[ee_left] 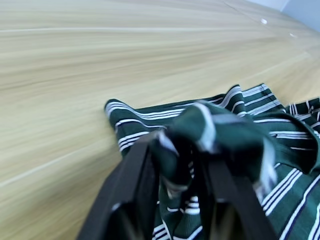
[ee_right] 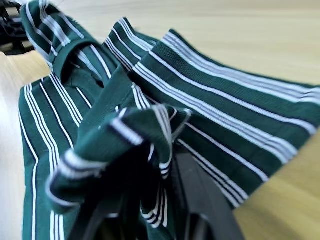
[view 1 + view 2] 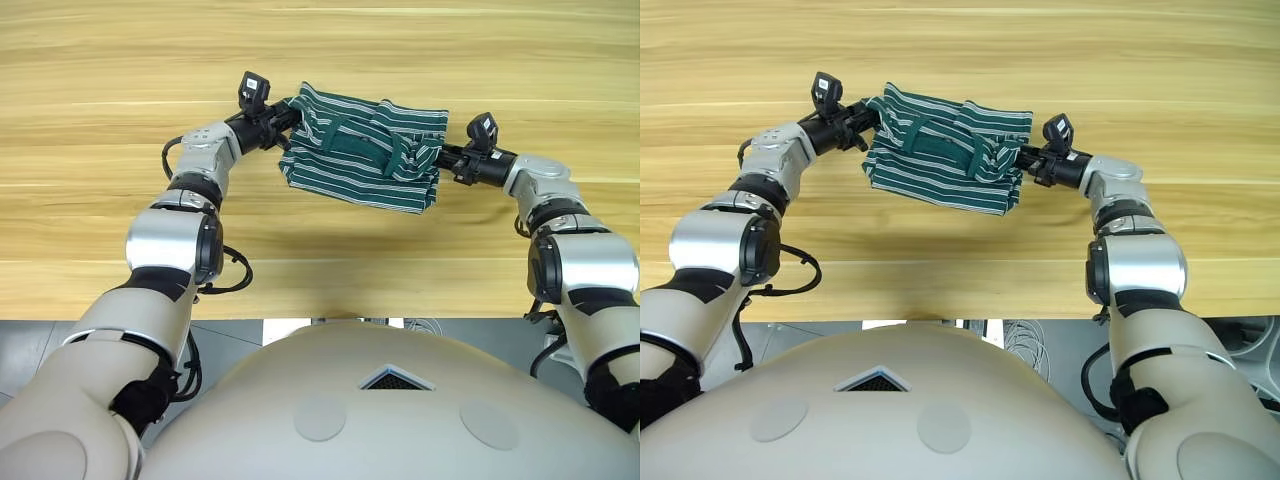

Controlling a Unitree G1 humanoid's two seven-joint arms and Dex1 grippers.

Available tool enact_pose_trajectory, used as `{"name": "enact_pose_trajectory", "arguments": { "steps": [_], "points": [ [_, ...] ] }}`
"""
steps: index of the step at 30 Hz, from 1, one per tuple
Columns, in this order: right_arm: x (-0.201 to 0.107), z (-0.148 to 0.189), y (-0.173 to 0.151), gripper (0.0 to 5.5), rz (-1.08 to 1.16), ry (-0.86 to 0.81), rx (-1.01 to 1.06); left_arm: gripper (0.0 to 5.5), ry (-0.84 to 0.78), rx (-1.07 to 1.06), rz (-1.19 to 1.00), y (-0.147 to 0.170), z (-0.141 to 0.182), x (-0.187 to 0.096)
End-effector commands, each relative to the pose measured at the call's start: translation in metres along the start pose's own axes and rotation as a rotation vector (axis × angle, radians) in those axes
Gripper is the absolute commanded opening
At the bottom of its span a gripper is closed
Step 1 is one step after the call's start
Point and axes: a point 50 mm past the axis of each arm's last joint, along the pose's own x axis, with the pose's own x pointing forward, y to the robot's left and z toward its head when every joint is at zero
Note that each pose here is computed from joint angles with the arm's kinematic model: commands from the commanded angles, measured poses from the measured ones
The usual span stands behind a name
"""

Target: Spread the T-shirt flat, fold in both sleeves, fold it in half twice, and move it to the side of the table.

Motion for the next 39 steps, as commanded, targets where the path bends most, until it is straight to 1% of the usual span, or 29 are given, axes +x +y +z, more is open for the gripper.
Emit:
{"name": "enact_pose_trajectory", "arguments": {
  "steps": [1,4,8,9,11,16,19,22,25,28,29,32,34,35,37,39],
  "points": [
    [0.003,-0.005,0.001,1.64,-0.032,-0.015,0.048,1.57,0.010,-0.018,0.016,0.001,-0.001,0.001],
    [0.005,-0.005,0.001,1.97,-0.045,-0.047,0.068,1.88,0.032,-0.034,0.020,-0.003,-0.010,0.002],
    [0.006,-0.002,0.000,2.83,-0.075,-0.079,0.083,2.66,0.043,-0.060,0.056,-0.005,-0.019,0.003],
    [0.006,0.001,-0.002,3.02,-0.087,-0.112,0.093,2.83,0.032,-0.076,0.074,-0.005,-0.019,0.004],
    [0.008,0.012,-0.004,3.41,-0.132,-0.176,0.098,3.16,-0.025,-0.141,0.124,-0.004,-0.016,0.006],
    [0.021,0.034,-0.007,4.24,-0.273,-0.263,0.139,3.92,-0.136,-0.292,0.237,0.005,-0.002,0.006],
    [0.029,0.043,-0.008,4.81,-0.364,-0.264,0.133,4.41,-0.180,-0.379,0.305,0.011,0.004,0.005],
    [0.032,0.048,-0.011,5.37,-0.457,-0.249,0.120,4.94,-0.205,-0.449,0.354,0.011,0.010,0.010],
    [0.033,0.054,-0.011,5.40,-0.495,-0.248,0.067,5.38,-0.187,-0.453,0.371,0.008,0.012,0.015],
    [0.031,0.057,-0.011,5.40,-0.505,-0.260,0.009,5.38,-0.184,-0.410,0.383,0.009,0.013,0.013],
    [0.029,0.061,-0.011,5.40,-0.503,-0.288,-0.022,5.38,-0.209,-0.375,0.380,0.012,0.017,0.011],
    [0.020,0.078,-0.008,5.40,-0.468,-0.441,-0.149,5.38,-0.316,-0.203,0.335,0.017,0.033,0.002],
    [0.018,0.085,0.001,5.40,-0.400,-0.568,-0.238,5.38,-0.432,-0.100,0.319,0.021,0.039,-0.012],
    [0.020,0.085,0.007,5.40,-0.364,-0.600,-0.288,5.38,-0.482,-0.055,0.320,0.023,0.039,-0.021],
    [0.038,0.078,0.027,5.40,-0.268,-0.580,-0.387,5.38,-0.546,0.029,0.357,0.029,0.032,-0.042],
    [0.061,0.066,0.046,5.40,-0.181,-0.517,-0.412,5.38,-0.581,0.115,0.414,0.033,0.025,-0.062]
  ]
}}
